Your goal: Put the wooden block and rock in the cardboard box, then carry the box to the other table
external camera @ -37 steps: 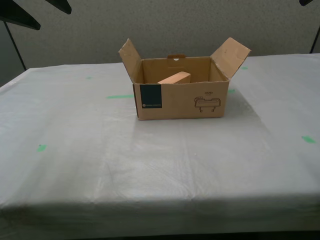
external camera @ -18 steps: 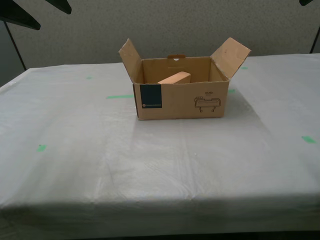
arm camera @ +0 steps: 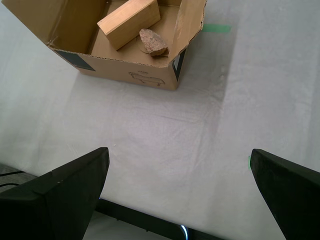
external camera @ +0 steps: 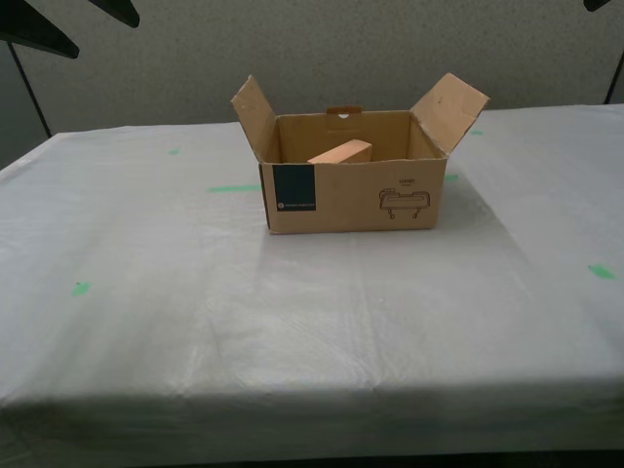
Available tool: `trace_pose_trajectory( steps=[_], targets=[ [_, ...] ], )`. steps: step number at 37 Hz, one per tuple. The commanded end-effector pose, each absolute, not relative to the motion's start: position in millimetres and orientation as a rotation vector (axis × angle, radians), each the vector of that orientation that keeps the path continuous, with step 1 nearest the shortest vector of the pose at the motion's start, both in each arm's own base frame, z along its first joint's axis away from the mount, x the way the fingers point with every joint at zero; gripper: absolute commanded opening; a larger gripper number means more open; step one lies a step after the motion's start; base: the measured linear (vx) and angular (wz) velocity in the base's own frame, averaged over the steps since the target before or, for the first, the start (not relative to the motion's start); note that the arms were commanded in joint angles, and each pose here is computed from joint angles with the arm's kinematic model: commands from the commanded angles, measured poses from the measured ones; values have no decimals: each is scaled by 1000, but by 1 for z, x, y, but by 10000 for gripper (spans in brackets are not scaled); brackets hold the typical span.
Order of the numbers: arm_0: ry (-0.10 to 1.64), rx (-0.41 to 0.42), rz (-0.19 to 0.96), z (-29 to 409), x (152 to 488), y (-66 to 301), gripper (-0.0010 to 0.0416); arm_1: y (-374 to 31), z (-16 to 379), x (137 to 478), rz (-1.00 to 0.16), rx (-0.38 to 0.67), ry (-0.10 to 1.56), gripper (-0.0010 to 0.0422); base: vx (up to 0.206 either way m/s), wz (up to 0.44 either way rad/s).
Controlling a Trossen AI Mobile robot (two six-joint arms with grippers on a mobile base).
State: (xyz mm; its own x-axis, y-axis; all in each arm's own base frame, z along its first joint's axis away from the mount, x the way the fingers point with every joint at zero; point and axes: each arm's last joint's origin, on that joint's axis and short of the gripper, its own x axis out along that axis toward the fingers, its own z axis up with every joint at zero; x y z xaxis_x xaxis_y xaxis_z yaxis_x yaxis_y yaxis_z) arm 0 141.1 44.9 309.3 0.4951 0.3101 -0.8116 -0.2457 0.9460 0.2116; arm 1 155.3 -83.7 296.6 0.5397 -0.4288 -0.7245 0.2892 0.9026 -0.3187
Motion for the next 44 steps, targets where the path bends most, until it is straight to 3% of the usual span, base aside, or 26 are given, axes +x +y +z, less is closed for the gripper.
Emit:
trace_pose_trajectory(
  steps=[1, 44],
  targets=[
    [997, 73, 339, 310, 141, 45, 393, -84, 297, 155, -434, -167, 904, 336, 0, 0],
    [997, 73, 339, 310, 141, 45, 393, -84, 297, 155, -434, -167, 904, 336, 0, 0]
  ],
)
